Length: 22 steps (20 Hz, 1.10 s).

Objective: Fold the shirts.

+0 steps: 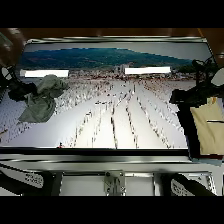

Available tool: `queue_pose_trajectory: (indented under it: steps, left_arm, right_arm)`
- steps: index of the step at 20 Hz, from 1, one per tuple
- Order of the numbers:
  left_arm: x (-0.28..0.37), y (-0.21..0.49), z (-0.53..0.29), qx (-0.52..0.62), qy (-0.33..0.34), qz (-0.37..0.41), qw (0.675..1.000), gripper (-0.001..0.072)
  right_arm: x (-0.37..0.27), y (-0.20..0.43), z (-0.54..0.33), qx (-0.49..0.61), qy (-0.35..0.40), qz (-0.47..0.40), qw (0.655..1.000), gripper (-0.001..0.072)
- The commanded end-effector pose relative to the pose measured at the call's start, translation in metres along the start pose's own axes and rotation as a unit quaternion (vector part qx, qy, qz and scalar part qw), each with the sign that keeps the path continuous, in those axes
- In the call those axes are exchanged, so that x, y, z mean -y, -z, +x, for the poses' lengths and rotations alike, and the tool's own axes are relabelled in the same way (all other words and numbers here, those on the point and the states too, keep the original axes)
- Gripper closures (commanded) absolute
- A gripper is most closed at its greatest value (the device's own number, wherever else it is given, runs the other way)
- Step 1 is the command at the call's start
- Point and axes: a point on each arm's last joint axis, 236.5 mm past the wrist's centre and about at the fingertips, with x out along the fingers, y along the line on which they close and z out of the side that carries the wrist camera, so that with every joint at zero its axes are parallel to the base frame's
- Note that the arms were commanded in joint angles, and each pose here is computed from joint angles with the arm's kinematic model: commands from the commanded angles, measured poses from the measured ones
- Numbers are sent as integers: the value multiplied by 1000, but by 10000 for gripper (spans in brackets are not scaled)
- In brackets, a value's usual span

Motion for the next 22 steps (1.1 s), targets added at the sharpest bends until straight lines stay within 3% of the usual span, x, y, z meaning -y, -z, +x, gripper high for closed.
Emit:
queue_pose_trajectory:
  steps: [1, 4, 5, 6, 7, 10, 13, 16, 18, 20, 22]
  left_arm:
    - [-6, 5, 53, -25, 0, -15, 1000, 23]
    - [-6, 15, 76, -45, -3, -18, 999, 60]
    - [-6, 15, 76, -46, -3, -29, 999, 294]
    - [-4, 14, 72, -44, 1, -29, 999, 587]
    - [0, 8, 63, -37, 5, -22, 999, 661]
    - [33, -38, -15, 60, 29, 46, 997, 674]
    - [93, -68, -161, 205, 72, 125, 968, 674]
    - [160, -30, -343, 354, 170, 177, 903, 674]
    - [193, 27, -456, 434, 269, 203, 836, 674]
    - [207, 82, -530, 474, 349, 224, 777, 675]
    - [217, 129, -565, 467, 408, 242, 746, 674]
  right_arm:
    - [-6, -1, 0, 2, -13, 0, 1000, 66]
    - [-13, -1, 0, 2, -28, 3, 1000, 66]
    - [-15, -1, 0, 2, -33, 4, 999, 66]
    - [-18, -1, 0, 3, -38, 5, 999, 66]
    - [-20, -2, -1, 3, -42, 6, 999, 66]
    - [-20, -4, -1, 9, -43, 6, 999, 66]
    - [-24, -8, -1, 16, -52, 8, 999, 67]
    - [-38, -10, -19, 40, -76, -6, 996, 67]
    - [-44, -17, -53, 87, -77, -24, 993, 67]
    - [-49, -26, -103, 156, -70, -44, 984, 67]
    - [-55, -28, -156, 223, -62, -60, 971, 67]
